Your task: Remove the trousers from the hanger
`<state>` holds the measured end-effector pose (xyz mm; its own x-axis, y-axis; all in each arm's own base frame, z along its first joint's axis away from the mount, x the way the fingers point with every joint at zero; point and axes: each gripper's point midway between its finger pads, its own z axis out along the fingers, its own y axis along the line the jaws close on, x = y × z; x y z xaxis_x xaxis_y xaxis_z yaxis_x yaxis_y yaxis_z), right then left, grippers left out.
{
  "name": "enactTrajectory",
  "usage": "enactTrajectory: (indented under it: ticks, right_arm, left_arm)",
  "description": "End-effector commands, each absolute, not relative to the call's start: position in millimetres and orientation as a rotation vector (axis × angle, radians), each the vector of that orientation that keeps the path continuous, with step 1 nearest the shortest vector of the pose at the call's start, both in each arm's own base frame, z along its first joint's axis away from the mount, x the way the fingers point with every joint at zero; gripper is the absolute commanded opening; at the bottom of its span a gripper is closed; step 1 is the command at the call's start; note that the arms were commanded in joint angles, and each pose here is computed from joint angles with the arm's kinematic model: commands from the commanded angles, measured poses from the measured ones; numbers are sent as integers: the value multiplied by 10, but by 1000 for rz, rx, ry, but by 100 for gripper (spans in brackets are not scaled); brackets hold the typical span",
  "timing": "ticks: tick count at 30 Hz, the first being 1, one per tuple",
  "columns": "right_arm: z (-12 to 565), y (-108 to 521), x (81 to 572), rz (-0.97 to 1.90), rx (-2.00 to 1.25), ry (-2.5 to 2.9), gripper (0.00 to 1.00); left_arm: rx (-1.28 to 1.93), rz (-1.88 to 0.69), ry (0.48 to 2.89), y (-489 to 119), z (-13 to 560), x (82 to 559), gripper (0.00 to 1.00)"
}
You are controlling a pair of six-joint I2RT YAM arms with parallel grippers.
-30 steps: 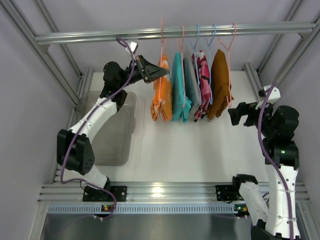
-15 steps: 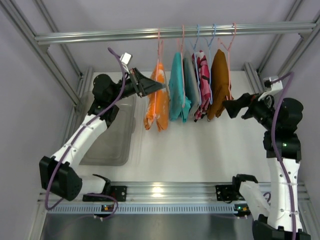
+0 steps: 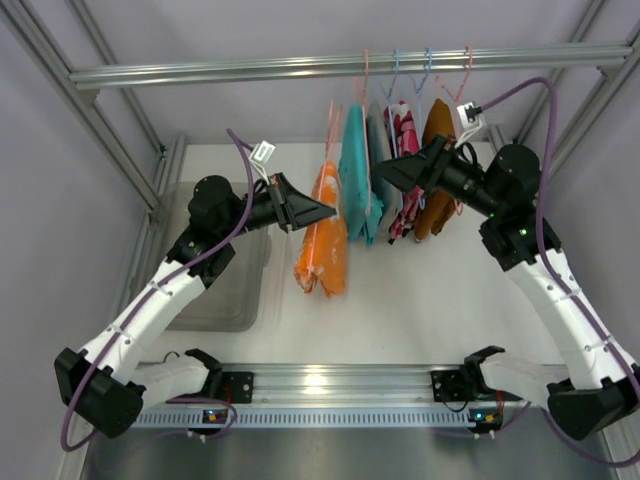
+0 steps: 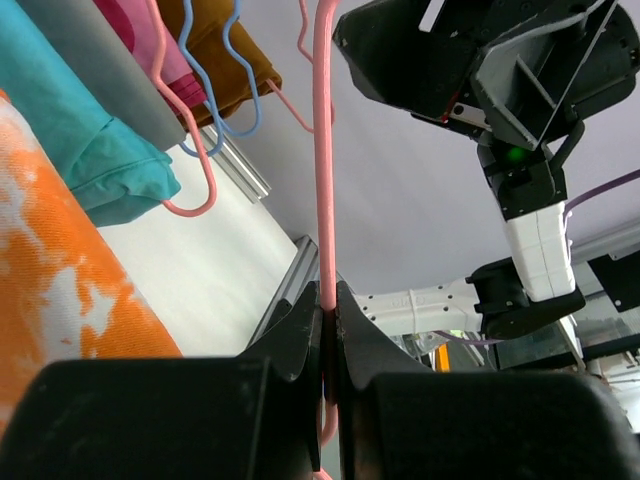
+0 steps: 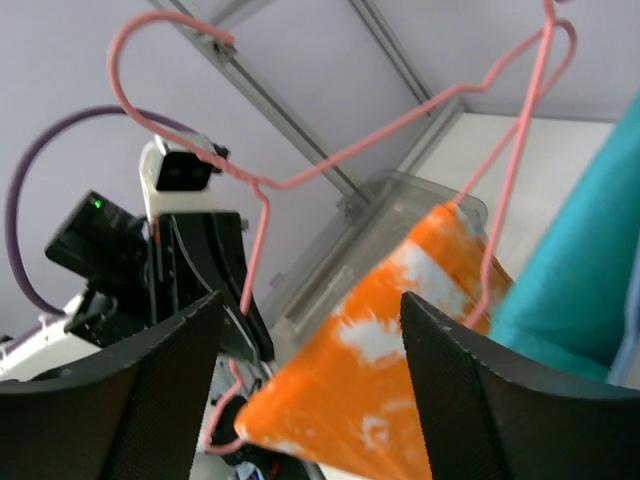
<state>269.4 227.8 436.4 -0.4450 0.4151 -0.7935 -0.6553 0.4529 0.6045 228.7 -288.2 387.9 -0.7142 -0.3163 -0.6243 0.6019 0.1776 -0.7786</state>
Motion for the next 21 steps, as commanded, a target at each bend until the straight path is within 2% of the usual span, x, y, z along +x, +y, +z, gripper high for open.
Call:
enactTrajectory:
  ticks: [1, 2, 5, 13, 21]
  right_arm:
    - [4863, 2495, 2683, 1354, -194, 1466, 68]
    - [4831, 2559, 2749, 1363, -178, 1477, 63]
    - [4810, 2743, 2782, 1412, -178, 1490, 58]
    - [4856, 3121, 2787, 1510, -215, 1501, 56]
    - [4668, 3358, 2871, 1544, -207, 1562, 56]
  left_arm:
    - [314, -1586, 1500, -2763, 4417, 2225, 0]
    - [299, -1597, 1495, -2763, 4449, 2233, 0]
    - [278, -1616, 1480, -2765, 4496, 2248, 0]
    - [278, -1660, 1473, -2805, 4545, 2203, 0]
    - [298, -1659, 1456, -2803, 4579, 2131, 0]
